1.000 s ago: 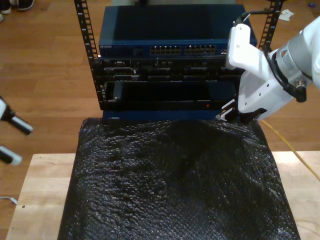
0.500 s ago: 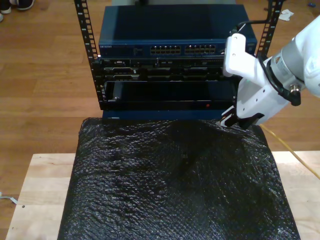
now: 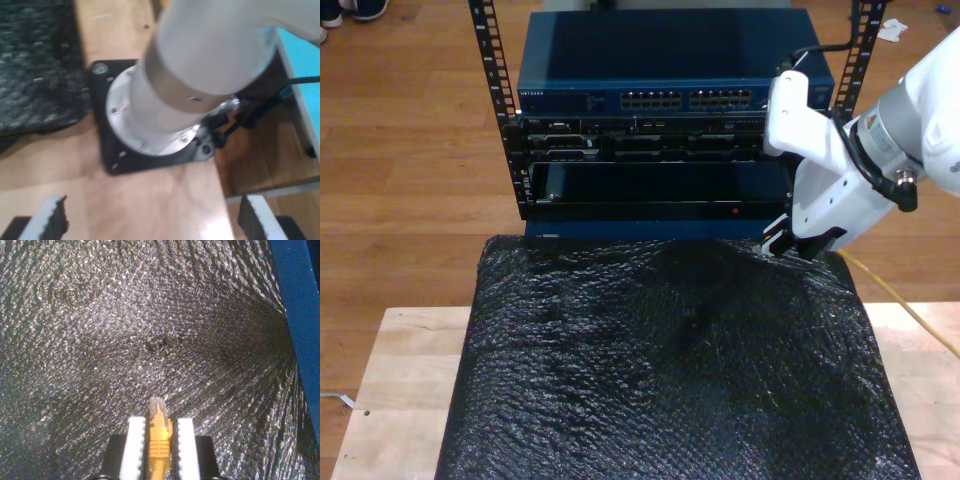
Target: Grab the cable and plug it in
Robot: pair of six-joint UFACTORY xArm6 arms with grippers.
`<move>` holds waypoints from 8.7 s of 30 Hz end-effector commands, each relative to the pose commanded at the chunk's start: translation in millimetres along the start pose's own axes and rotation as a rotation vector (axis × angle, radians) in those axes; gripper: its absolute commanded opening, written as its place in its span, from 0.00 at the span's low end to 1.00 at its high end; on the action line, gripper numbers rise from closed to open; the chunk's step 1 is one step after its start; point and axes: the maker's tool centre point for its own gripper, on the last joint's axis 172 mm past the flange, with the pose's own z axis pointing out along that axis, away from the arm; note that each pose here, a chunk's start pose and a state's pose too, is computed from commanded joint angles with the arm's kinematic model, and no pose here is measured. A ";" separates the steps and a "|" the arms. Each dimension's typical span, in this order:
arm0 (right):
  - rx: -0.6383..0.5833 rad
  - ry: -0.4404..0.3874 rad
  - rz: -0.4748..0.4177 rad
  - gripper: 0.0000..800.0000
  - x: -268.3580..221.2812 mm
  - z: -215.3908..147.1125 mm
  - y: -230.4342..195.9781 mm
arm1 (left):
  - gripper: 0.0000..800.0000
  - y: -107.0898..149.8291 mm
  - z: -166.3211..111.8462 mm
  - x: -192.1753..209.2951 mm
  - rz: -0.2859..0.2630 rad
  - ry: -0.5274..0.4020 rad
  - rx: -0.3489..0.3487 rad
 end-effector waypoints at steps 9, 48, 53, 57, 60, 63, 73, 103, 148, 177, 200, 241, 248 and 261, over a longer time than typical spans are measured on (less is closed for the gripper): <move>-0.002 -0.011 -0.007 0.00 -2.9 -0.7 0.4 | 1.00 24.2 54.5 -26.7 0.003 0.034 0.029; 0.002 -0.026 -0.014 0.00 -6.7 0.6 -1.0 | 1.00 23.2 128.5 -91.8 0.110 -0.182 0.179; -0.004 -0.044 -0.028 0.00 -9.7 -0.1 1.0 | 1.00 17.9 138.6 -98.6 0.110 -0.207 0.186; -0.007 -0.044 -0.032 0.00 -9.2 -0.1 1.6 | 1.00 15.2 145.1 -100.2 0.112 -0.212 0.187; -0.033 -0.040 -0.037 0.00 -7.0 -2.5 8.6 | 1.00 13.4 148.6 -102.5 0.113 -0.220 0.189; -0.093 -0.031 -0.042 0.00 -4.1 -8.0 24.1 | 1.00 13.5 148.4 -102.9 0.112 -0.221 0.190; -0.143 -0.047 -0.045 0.00 -7.4 -2.4 45.4 | 1.00 13.4 149.3 -102.3 0.113 -0.215 0.189; -0.535 -0.103 -0.249 0.00 -0.1 52.4 117.8 | 1.00 13.4 149.3 -102.3 0.113 -0.215 0.189; -0.847 -0.056 -0.439 0.00 39.8 21.4 144.0 | 1.00 13.4 149.6 -101.9 0.113 -0.214 0.189; -1.143 0.022 -0.531 0.00 76.1 -6.3 185.1 | 1.00 13.4 149.3 -102.3 0.113 -0.215 0.189; -1.277 0.031 -0.509 0.00 54.7 -24.2 191.8 | 1.00 13.4 149.6 -101.9 0.113 -0.214 0.189; -1.529 -0.076 -0.461 0.00 39.0 6.6 203.2 | 1.00 13.4 149.3 -102.3 0.113 -0.215 0.189; -1.542 -0.122 -0.436 0.00 34.7 12.3 200.9 | 1.00 13.4 149.3 -102.3 0.113 -0.215 0.189; -1.586 -0.160 -0.420 0.00 31.2 11.5 207.7 | 1.00 13.4 149.3 -102.3 0.113 -0.215 0.189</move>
